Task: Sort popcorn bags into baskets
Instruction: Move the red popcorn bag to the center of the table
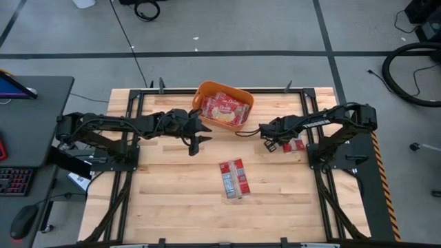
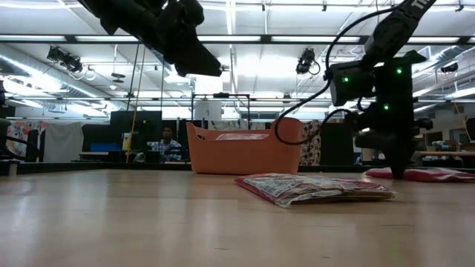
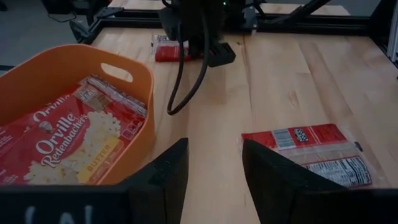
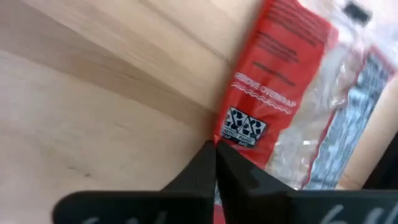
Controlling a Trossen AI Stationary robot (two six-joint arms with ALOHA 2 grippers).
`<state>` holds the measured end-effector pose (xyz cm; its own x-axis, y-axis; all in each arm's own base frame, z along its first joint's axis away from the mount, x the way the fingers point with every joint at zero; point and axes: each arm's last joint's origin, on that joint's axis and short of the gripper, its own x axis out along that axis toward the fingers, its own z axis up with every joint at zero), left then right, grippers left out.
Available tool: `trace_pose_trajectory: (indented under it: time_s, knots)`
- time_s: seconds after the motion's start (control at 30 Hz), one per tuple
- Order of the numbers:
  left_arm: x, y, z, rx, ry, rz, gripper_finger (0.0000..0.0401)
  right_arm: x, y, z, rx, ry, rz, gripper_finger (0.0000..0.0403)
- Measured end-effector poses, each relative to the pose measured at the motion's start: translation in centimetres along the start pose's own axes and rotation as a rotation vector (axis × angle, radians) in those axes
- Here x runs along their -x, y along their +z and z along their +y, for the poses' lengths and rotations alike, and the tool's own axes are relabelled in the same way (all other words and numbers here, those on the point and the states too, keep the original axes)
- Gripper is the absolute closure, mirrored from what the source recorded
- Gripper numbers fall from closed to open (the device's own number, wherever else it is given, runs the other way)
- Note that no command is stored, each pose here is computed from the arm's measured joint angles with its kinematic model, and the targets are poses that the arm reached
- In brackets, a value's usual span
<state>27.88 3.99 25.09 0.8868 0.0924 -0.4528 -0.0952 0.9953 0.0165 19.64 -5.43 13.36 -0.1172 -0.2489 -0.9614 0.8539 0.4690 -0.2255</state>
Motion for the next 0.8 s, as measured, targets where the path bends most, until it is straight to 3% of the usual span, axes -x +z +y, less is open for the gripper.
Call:
trace_pose_trajectory:
  time_s: [0.23, 0.43, 0.67, 0.8]
  knots:
    - [0.0, -0.3, 0.0, 0.001, -0.001, 0.03, 0.0246, 2.3, 1.3, 1.1, 0.069, 0.145, 0.055, 0.0393]
    - [0.0, -0.3, -0.1, -0.029, -0.03, 0.03, 0.0245, 6.1, 2.7, 3.0, 0.142, 0.382, 0.085, 0.0396]
    - [0.0, -0.3, -0.4, -0.007, -0.143, 0.024, 0.0233, 10.4, 3.5, 5.4, 0.381, 0.739, 0.076, 0.0398]
    - [0.0, -0.2, -0.7, 0.089, -0.226, 0.027, 0.0206, 11.6, 3.7, 5.9, 0.46, 0.808, 0.03, 0.0398]
